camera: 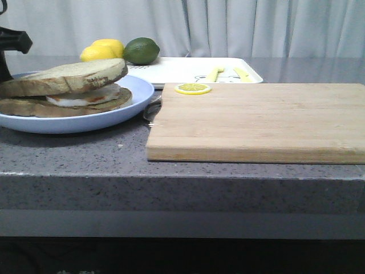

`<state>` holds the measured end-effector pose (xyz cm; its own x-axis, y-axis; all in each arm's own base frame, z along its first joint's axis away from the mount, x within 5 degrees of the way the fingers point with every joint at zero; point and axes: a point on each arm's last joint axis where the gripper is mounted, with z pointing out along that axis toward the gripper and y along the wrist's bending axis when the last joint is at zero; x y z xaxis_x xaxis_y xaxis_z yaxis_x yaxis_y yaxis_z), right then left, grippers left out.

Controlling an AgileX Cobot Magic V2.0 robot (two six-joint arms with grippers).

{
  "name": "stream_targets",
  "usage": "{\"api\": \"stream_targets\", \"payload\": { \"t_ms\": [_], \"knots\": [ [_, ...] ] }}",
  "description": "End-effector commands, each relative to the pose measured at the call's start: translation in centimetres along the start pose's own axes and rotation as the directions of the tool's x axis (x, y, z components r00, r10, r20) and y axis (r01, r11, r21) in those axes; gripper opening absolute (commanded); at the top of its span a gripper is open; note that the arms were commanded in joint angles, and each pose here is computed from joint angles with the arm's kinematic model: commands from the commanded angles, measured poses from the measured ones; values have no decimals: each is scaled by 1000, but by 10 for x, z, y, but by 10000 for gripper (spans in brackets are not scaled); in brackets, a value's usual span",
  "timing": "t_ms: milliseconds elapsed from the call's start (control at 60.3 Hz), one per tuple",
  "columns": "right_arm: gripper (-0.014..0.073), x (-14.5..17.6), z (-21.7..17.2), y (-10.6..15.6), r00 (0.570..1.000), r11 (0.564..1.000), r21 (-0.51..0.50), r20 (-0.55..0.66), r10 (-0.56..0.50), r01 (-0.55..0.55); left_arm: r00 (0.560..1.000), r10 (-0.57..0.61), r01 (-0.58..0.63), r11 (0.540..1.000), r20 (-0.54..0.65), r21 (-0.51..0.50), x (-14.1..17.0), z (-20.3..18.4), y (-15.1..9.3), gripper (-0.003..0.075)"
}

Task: Place bread and move sandwich to tray
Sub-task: 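Grasp the rim of the blue plate with the left gripper, then lift the blue plate with the sandwich using the left gripper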

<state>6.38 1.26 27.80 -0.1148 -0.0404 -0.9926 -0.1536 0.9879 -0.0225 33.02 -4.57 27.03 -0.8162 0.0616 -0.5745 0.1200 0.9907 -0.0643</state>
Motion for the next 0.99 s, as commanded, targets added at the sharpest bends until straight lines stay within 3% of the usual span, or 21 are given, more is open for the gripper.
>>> {"api": "stream_targets", "payload": {
  "t_ms": [0, 249, 431, 663, 845, 978],
  "knots": [
    [-76, -16, -2, -3, 995, 999, 33, 97, 3, -6, 993, -42, 39, 999, 115, 25, -18, -38, 3, -19],
    [-76, -16, -2, -3, 995, 999, 33, 97, 3, -6, 979, -133, 124, 990, 156, 66, -29, -70, 24, -19],
    [-76, -16, -2, -3, 995, 999, 33, 97, 3, -7, 967, -199, 141, 939, 161, 314, -34, -80, 21, -19],
    [-76, -16, -2, -3, 995, 999, 33, 97, 3, -7, 928, -307, 167, 848, 209, 504, -42, -91, 23, -19],
    [-76, -16, -2, -3, 995, 999, 32, 96, 3, -7, 923, -311, 151, 833, 225, 533, -56, -85, 18, -19],
    [-76, -16, -2, -3, 995, 999, 32, 95, 3, -6, 927, -279, 98, 827, 252, 553, -87, -73, 10, -19]
  ]
}}
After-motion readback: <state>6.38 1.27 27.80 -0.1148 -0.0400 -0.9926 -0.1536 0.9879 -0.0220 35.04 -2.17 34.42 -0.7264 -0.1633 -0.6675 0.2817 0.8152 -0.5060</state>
